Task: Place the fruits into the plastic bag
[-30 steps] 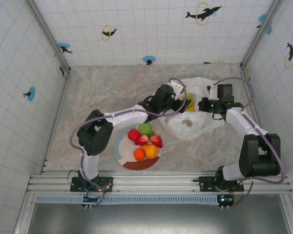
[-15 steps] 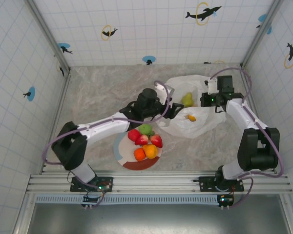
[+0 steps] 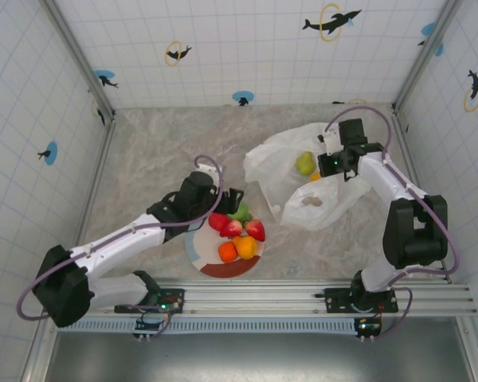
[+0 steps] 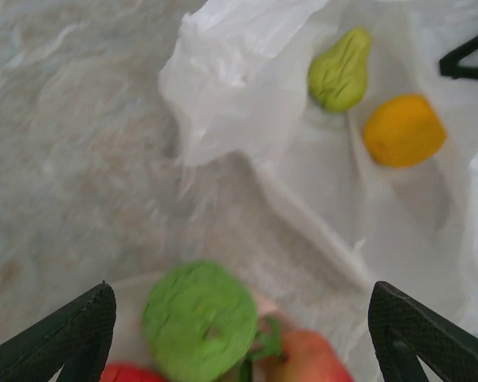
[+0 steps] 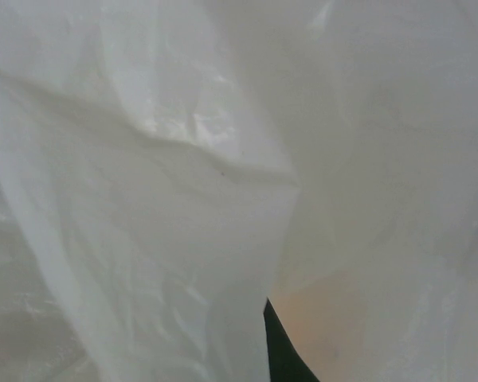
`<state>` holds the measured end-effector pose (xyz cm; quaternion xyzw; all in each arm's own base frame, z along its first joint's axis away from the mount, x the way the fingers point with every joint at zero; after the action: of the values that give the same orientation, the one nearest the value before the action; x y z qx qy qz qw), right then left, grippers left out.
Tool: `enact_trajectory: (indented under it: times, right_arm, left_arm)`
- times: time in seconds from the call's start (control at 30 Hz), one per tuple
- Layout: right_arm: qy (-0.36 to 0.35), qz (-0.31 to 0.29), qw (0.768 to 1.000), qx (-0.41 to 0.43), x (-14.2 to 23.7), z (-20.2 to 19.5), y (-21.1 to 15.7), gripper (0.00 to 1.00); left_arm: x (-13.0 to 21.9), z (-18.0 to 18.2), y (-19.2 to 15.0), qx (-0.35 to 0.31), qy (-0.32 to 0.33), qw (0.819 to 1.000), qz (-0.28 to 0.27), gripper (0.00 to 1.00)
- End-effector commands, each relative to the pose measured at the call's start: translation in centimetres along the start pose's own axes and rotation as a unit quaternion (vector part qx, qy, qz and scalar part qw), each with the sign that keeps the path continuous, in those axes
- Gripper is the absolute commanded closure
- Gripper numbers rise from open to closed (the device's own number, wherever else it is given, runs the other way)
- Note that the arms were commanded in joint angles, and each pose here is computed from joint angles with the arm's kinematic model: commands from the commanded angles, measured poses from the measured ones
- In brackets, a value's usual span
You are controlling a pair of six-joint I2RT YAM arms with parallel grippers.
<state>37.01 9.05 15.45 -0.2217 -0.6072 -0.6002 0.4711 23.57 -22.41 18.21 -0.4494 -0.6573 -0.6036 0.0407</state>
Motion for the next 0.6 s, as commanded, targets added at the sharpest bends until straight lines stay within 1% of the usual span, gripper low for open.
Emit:
enact_trajectory:
  times: [0.0, 0.1, 0.2, 0.27, 0.37, 0.47, 0.57]
  right_arm:
    - [-0.014, 0.009, 1.000, -0.008, 0.2, -0.3, 0.3, 0.98]
    - [-0.019, 0.010, 1.000, -0.013, 0.1, -0.4, 0.0, 0.98]
    - [-0.022, 0.012, 1.000, -0.017, -0.2, -0.5, -0.1, 0.98]
    - [-0.021, 0.013, 1.000, -0.018, -0.2, -0.5, -0.1, 0.98]
    - [-0.021, 0.011, 1.000, -0.017, -0.1, -0.5, -0.1, 0.98]
    - [-0.021, 0.007, 1.000, -0.018, 0.2, -0.5, 0.0, 0.98]
    - [-0.024, 0.002, 1.000, -0.017, 0.4, -0.5, 0.0, 0.98]
  left_arm:
    - [1.8, 1.4, -3.4, 0.034, 0.025, 0.997, 0.057, 0.16]
    - [2.7, 0.3, -6.1, 0.059, -0.027, 0.993, 0.098, 0.15]
    - [3.1, -1.1, -8.6, 0.057, -0.051, 0.986, 0.149, 0.14]
    - [3.2, -1.8, -10.2, 0.055, -0.056, 0.981, 0.178, 0.14]
    - [3.2, -1.8, -11.9, 0.065, -0.059, 0.975, 0.206, 0.12]
    - [3.1, -1.8, -12.7, 0.068, -0.061, 0.972, 0.219, 0.12]
    - [2.8, -1.4, -13.5, 0.063, -0.048, 0.969, 0.233, 0.11]
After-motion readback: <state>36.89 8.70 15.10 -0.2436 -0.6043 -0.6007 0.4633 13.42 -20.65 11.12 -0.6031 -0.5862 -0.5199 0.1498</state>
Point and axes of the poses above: each hand's point on the last joint's axis, 136 mm out from that joint toward the fingers, its own x axis back along the fingers, its own z axis along the line the jaws close on, y = z × x, the point moved 4 cm from there along x, back along the fingers, and after that the axes turned 6 degrees about -x, right-handed, at the moved point
